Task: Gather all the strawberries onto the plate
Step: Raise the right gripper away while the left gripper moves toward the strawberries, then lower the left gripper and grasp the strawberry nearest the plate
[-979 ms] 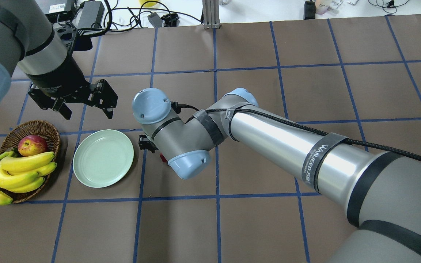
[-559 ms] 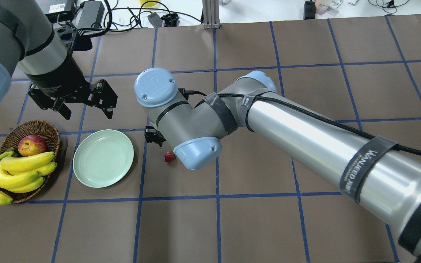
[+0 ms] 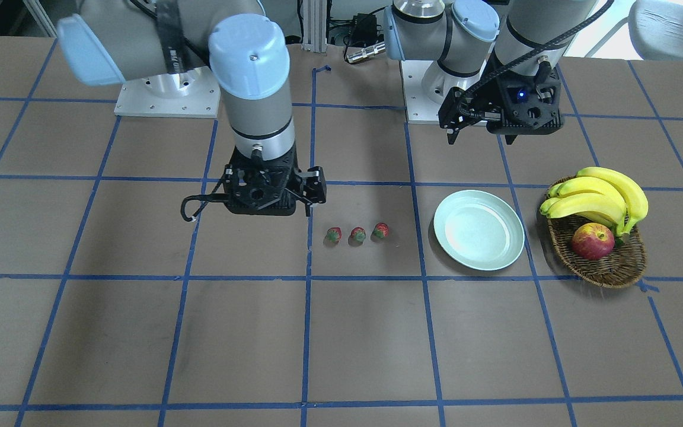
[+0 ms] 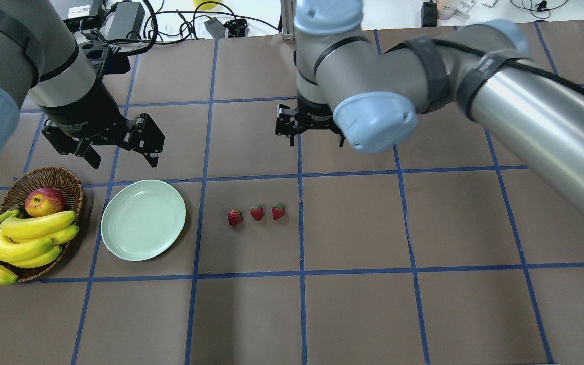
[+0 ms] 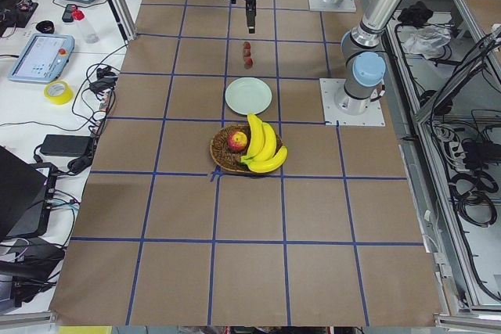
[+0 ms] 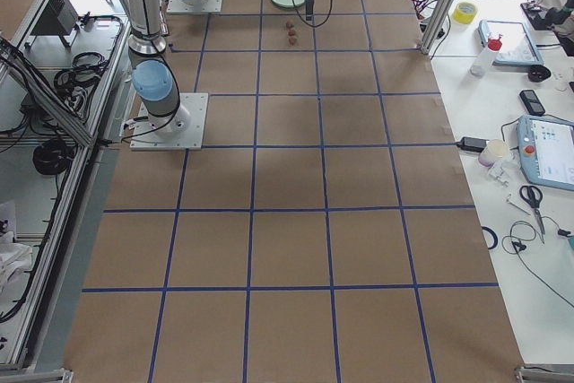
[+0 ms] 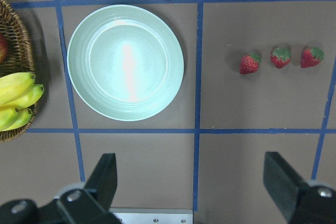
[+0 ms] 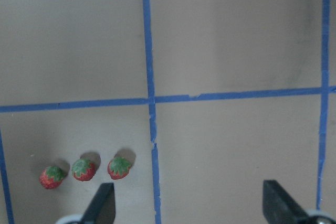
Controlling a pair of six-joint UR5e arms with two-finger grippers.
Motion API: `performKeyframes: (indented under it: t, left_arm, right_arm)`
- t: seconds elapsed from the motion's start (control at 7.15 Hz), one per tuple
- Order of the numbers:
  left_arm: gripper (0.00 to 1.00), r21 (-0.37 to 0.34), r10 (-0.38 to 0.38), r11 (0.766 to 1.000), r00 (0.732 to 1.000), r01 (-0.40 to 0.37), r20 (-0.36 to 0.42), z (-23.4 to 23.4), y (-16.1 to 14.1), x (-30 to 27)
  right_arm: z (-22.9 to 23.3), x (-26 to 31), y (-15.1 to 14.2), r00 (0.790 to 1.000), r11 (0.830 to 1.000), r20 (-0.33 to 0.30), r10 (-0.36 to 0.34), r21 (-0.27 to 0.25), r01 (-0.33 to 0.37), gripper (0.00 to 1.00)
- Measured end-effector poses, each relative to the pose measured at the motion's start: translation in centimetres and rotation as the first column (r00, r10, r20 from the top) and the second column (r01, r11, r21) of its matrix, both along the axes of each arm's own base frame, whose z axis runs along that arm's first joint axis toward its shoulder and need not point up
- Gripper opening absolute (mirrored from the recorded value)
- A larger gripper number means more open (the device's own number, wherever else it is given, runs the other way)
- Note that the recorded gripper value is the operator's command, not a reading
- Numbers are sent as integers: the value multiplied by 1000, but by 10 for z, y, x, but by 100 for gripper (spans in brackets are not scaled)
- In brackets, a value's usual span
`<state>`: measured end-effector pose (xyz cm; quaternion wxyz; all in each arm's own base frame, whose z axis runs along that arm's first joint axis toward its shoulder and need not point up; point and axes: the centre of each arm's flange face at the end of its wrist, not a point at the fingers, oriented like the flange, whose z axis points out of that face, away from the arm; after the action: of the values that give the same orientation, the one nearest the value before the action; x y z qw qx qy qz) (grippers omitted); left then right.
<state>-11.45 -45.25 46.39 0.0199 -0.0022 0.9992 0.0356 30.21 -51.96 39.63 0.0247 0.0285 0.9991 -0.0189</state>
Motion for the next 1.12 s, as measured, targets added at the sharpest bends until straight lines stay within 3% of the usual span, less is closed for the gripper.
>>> performKeyframes:
  t: [0.56, 1.12]
  left_arm:
    - [100, 7, 8, 1000, 1000, -8, -6, -13, -5, -1]
    - [100, 67, 31, 997, 998, -27, -55, -79, -6, -21]
  right_arm:
    - [99, -33, 4, 1000, 999, 14, -26, -47, 26, 100]
    - [120, -70, 4, 999, 997, -37, 39, -59, -41, 100]
